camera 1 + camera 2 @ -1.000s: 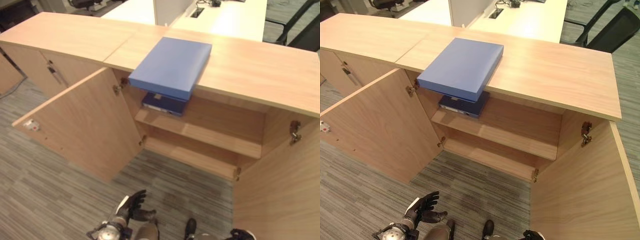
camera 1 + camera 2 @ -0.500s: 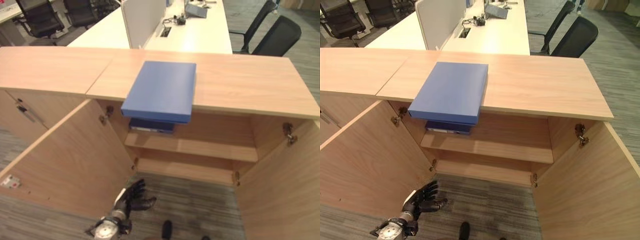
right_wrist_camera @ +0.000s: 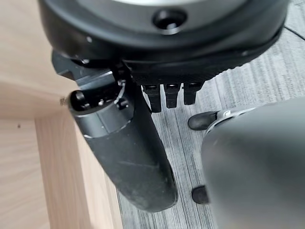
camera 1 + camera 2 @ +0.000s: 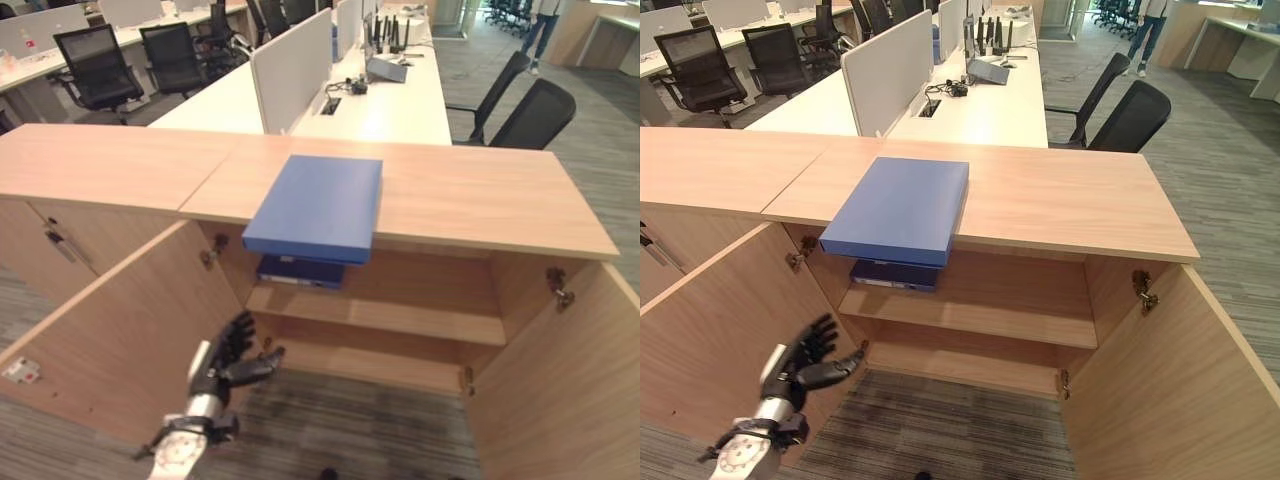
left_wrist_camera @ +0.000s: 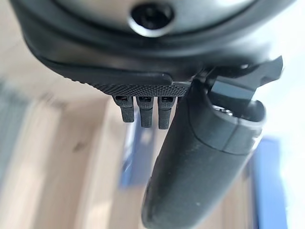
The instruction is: Put the empty folder in the office cabinet
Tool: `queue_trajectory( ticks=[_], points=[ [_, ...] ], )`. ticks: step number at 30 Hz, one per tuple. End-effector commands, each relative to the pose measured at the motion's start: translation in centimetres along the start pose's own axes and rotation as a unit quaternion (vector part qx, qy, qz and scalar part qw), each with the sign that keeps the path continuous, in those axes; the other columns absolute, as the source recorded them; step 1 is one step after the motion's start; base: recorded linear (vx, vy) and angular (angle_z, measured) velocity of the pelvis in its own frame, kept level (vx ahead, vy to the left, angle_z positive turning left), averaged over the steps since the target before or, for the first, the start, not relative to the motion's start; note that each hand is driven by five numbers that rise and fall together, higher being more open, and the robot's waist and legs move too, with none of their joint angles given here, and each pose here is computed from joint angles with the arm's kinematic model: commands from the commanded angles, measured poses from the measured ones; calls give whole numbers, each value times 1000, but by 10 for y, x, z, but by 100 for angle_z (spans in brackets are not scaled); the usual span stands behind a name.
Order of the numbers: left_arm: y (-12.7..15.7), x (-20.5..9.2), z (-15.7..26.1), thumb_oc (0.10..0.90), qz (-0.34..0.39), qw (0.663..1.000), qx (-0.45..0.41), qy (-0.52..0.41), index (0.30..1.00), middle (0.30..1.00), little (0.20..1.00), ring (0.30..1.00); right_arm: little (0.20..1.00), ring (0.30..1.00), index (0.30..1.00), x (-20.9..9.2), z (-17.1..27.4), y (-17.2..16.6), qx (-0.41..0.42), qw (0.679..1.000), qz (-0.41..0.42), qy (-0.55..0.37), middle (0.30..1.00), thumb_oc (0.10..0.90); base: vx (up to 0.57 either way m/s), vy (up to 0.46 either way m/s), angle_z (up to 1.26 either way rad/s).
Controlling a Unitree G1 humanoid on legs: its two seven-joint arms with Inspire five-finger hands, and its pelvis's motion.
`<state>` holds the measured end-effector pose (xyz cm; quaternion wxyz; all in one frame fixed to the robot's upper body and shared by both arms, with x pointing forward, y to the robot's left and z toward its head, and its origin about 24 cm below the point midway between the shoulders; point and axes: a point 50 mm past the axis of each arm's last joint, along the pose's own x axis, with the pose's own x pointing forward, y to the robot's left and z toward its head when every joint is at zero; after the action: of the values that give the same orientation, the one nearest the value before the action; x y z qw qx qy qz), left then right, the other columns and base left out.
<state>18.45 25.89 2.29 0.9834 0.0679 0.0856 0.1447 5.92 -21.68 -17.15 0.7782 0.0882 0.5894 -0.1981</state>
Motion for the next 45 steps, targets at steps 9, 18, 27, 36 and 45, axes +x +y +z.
queue_trajectory(
  ticks=[9,18,27,36,45],
  points=[
    [47,-12,196,800,315,779,233,-490,900,900,900,900,900,900,900,-1,-15,16,-48,998,21,21,900,800,2,-31,6],
    [15,-15,217,800,202,761,268,-555,900,900,900,900,900,900,900,-1,-18,7,-63,997,14,32,900,800,-3,-9,-2],
    [-40,-17,204,800,-50,780,292,-551,900,900,900,900,900,900,900,0,-10,11,-52,998,27,24,900,800,-3,-3,-1],
    [-55,-3,209,800,-68,717,405,-563,900,900,900,900,900,900,900,0,-10,11,-59,998,29,24,900,800,0,0,-2],
    [-66,10,214,800,-59,675,461,-573,900,900,900,900,900,900,900,0,-14,6,-69,997,23,30,900,800,0,0,0]
  ],
)
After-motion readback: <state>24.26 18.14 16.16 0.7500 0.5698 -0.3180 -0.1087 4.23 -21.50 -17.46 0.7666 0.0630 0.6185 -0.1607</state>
